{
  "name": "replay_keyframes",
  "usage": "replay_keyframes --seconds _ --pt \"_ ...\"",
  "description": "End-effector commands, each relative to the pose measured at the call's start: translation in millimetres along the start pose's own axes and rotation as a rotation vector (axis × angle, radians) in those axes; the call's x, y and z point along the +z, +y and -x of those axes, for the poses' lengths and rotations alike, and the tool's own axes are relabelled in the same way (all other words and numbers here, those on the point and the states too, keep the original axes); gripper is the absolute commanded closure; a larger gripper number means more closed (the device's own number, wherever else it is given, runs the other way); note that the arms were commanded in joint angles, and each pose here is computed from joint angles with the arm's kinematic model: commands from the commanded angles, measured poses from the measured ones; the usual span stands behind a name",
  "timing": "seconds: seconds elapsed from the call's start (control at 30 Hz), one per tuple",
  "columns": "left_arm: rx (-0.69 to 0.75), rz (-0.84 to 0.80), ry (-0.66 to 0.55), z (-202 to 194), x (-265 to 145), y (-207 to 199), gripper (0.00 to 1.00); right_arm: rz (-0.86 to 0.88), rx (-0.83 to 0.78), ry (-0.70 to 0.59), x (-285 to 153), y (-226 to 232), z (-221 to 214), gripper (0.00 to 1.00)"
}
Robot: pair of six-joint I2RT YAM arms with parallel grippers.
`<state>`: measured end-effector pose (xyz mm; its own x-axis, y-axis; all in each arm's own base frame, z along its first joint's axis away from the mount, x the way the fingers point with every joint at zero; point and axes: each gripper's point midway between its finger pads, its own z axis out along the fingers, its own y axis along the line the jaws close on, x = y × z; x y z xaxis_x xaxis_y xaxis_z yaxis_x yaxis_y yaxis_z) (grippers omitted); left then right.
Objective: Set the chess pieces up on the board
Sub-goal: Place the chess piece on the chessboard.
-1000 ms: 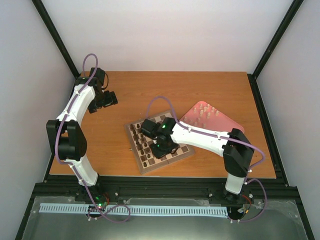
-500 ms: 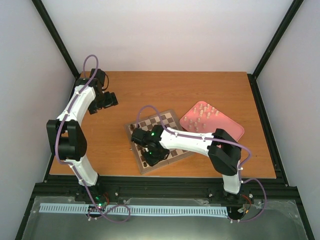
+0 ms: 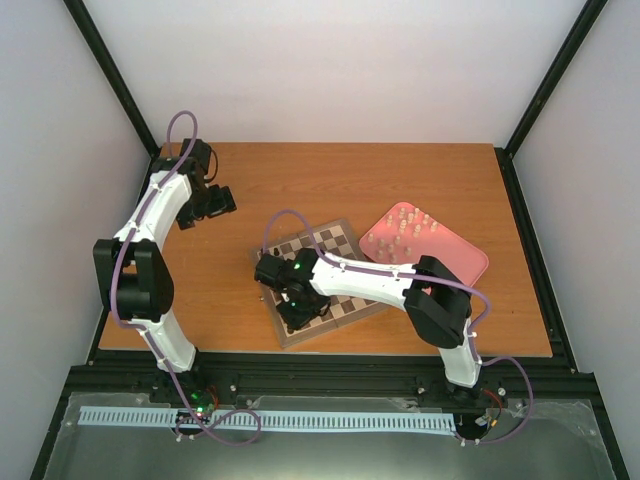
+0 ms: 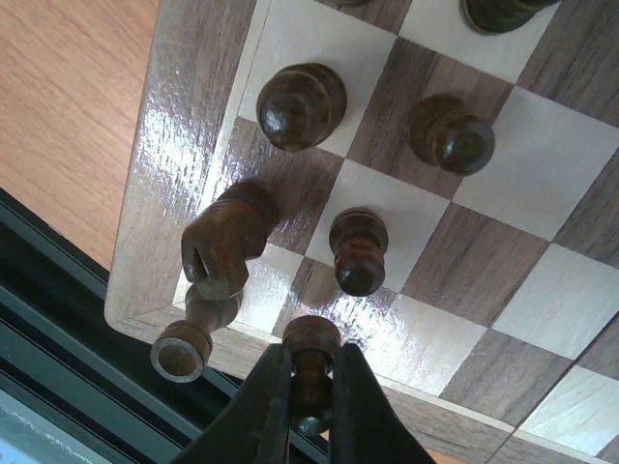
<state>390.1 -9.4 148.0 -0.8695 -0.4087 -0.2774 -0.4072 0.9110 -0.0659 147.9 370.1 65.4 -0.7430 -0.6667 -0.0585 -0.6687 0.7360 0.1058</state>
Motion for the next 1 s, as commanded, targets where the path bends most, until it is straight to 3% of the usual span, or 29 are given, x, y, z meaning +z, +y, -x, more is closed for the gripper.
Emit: replay_keyframes --seconds 0.0,0.63,0.97 --pt "0.001 -0.014 -0.031 2.3 -7.7 -2.2 0.00 0.003 -0.022 0.008 1.1 4.5 -0.9 0.97" --pt "0.002 -0.020 -0.041 3.3 -12.6 -2.8 0.00 0.008 0.005 0.039 15.3 -2.0 -3.5 0.97" --pt "0.002 -0.023 -0.039 3.9 -12.6 -3.3 0.00 0.014 0.006 0.051 18.1 -4.0 -4.0 0.86"
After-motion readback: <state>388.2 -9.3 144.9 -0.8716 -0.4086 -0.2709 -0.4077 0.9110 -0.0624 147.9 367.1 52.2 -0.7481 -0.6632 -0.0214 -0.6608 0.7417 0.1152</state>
